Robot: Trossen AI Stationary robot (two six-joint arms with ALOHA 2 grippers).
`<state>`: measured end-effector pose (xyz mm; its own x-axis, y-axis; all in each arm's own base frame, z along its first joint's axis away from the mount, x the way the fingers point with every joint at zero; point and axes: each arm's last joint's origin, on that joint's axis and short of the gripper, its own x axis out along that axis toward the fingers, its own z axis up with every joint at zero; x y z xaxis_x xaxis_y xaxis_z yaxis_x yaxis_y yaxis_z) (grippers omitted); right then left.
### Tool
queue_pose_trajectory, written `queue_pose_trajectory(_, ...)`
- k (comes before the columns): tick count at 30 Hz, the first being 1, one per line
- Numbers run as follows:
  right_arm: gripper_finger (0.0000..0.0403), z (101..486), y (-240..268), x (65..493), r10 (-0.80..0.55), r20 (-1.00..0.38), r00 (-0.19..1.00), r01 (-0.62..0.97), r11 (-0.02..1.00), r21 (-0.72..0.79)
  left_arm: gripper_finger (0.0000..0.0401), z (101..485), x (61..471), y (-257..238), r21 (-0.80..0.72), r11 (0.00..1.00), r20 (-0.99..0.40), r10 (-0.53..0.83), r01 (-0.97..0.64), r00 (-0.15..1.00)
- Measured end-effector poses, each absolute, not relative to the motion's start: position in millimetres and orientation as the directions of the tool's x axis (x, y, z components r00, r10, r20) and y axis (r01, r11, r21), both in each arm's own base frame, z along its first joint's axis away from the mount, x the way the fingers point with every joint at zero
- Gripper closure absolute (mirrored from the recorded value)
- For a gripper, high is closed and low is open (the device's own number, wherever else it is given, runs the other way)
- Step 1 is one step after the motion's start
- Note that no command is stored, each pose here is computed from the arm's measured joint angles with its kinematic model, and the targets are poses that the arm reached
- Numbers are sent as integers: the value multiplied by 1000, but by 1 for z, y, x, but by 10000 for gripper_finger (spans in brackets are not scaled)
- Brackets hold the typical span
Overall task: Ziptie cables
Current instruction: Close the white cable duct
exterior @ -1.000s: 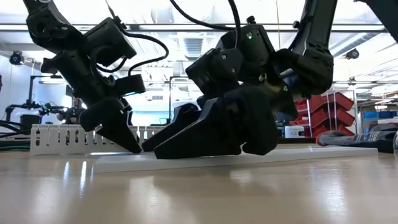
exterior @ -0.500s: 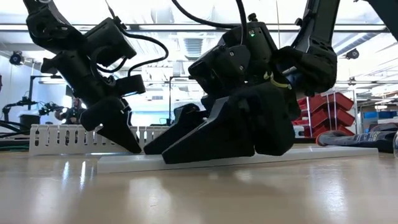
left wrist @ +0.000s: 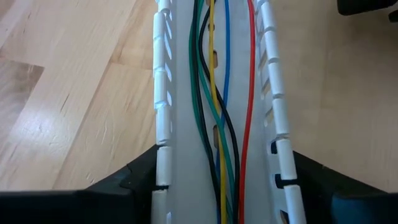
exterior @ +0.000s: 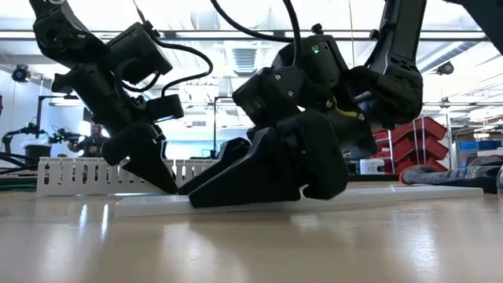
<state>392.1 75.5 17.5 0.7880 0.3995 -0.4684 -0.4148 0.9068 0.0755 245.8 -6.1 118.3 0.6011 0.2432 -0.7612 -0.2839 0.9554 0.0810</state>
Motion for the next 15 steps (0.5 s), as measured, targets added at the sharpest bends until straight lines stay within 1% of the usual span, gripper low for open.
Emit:
queue_pose_trajectory(3,121,19,77,391,403,-482,778,-395,910,125,173,118,246,-6,87,956,-761,246,-281,601)
queue_pose_trajectory(6,131,20,78,391,404,-484,776,-390,911,137,179,118,246,-6,92,956,-760,247,-277,601)
queue_pose_trajectory(11,139,28,79,392,395,-511,763,-394,912,116,179,118,246,-6,90,955,-760,248,-281,601)
queue_pose_trajectory(15,132,36,81,394,376,-559,739,-402,912,83,173,118,246,-6,90,955,-761,249,-282,600)
